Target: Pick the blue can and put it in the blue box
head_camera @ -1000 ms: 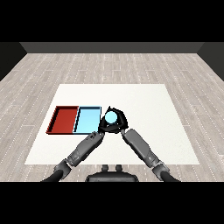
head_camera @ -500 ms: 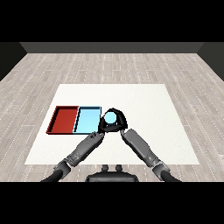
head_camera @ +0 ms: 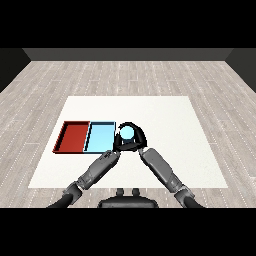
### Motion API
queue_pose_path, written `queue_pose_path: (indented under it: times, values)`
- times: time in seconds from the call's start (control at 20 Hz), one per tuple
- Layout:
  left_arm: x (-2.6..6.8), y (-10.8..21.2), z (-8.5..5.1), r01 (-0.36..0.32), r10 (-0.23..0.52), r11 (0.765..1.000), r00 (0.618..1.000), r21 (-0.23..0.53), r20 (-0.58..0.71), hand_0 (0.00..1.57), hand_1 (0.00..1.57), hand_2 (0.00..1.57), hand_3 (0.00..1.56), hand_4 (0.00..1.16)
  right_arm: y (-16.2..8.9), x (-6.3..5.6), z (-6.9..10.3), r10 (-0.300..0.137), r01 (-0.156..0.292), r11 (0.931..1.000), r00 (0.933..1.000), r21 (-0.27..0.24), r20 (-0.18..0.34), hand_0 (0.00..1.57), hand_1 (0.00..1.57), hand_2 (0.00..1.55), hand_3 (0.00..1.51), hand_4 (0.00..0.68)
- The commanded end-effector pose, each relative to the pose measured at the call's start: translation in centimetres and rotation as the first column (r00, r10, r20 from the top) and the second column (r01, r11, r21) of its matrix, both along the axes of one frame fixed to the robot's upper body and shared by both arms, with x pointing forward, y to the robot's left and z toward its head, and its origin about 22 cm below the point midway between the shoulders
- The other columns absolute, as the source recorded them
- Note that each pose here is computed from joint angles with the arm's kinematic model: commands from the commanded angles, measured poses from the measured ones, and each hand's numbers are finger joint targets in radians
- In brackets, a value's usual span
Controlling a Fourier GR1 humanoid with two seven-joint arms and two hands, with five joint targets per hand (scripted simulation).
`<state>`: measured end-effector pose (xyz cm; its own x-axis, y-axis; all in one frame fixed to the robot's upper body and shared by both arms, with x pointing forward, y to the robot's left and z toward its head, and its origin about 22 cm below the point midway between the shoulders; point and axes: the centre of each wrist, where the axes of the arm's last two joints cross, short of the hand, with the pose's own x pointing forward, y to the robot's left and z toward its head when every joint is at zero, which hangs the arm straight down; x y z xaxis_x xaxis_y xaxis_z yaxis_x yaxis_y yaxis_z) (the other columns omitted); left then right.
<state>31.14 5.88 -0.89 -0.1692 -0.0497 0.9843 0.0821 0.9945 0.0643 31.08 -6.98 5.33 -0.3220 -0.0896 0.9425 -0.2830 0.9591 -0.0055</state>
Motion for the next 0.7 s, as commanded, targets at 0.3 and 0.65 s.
queue_pose_path:
  times: [0.3,0.65]
  values:
    - [-0.52,-0.1,0.4,-0.021,0.021,1.0,1.0,-0.005,-0.011,1.57,1.57,1.57,1.48,1.14,0.0,-0.7,1.1,-0.011,0.011,0.9984,0.9999,-0.055,0.009,0.0,0.0,0.0,0.0,0.0]
    - [-1.29,0.3,-0.6,-0.028,0.028,1.0,0.999,-0.008,-0.018,1.57,1.57,1.57,1.49,1.15,-2.5,-0.1,-1.2,-0.112,0.112,0.9937,0.9937,-0.009,-0.008,0.0,0.0,0.0,0.0,0.0]
